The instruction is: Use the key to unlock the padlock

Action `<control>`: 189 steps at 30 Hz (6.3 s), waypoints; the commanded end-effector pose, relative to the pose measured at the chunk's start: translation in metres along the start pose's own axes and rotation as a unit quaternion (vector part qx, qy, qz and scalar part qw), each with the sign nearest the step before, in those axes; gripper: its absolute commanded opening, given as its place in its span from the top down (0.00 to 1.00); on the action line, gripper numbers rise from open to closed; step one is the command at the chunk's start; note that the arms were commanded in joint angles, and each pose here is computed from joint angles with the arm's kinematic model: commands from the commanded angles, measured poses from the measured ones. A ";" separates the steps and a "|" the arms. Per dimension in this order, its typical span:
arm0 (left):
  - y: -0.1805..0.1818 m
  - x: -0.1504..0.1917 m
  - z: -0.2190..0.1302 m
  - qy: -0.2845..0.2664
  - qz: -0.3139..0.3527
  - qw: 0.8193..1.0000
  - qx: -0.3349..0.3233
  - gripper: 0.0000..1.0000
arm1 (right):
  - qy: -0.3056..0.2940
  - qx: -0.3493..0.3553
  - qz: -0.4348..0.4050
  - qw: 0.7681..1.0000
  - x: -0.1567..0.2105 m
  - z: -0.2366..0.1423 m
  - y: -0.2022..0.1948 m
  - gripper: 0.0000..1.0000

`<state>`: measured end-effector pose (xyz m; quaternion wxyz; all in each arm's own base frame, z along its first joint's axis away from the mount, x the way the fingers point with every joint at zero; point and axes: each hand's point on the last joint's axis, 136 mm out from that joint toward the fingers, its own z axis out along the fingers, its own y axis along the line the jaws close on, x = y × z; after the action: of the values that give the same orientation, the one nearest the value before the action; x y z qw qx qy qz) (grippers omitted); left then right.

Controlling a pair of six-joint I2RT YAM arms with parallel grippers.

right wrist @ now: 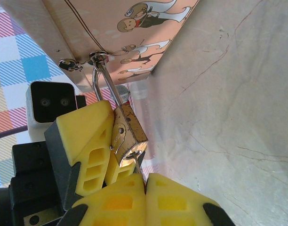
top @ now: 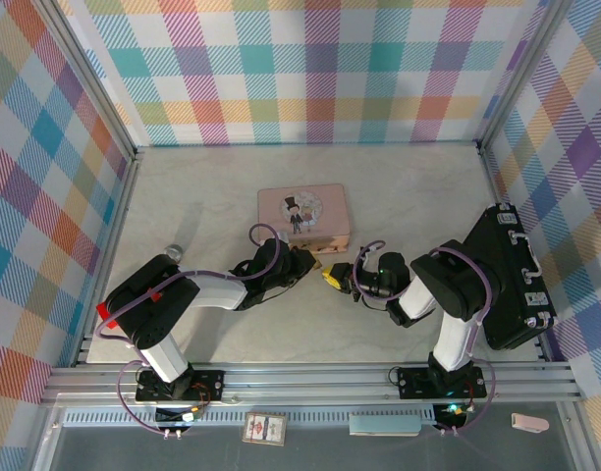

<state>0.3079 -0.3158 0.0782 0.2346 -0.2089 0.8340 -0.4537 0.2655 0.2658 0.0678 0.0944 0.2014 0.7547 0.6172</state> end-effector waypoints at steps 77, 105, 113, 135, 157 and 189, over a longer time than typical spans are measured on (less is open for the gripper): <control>-0.083 0.037 -0.004 0.043 -0.007 0.990 0.133 1.00 | -0.028 -0.053 -0.050 0.997 -0.026 0.022 0.038 1.00; -0.080 0.054 0.003 0.052 -0.011 0.991 0.124 1.00 | -0.042 -0.054 -0.051 0.996 -0.032 0.023 0.043 0.94; -0.053 0.041 -0.001 0.026 0.003 0.998 0.052 1.00 | -0.049 -0.021 -0.051 0.997 -0.026 0.011 0.022 0.73; -0.028 0.028 -0.004 0.009 0.006 1.000 -0.017 1.00 | -0.036 0.170 -0.220 0.960 -0.012 -0.034 0.014 0.64; -0.024 0.019 -0.011 0.008 0.009 1.000 -0.028 1.00 | -0.020 0.164 -0.641 0.750 0.032 -0.034 0.012 0.56; -0.029 0.023 -0.012 0.021 0.015 1.000 -0.017 1.00 | -0.028 0.221 -0.706 0.672 0.025 0.004 -0.010 0.74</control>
<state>0.2807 -0.3232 0.0721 0.2059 -0.2102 0.8680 -0.4000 0.2364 0.2697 0.0513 0.4590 -0.3603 0.7927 0.1767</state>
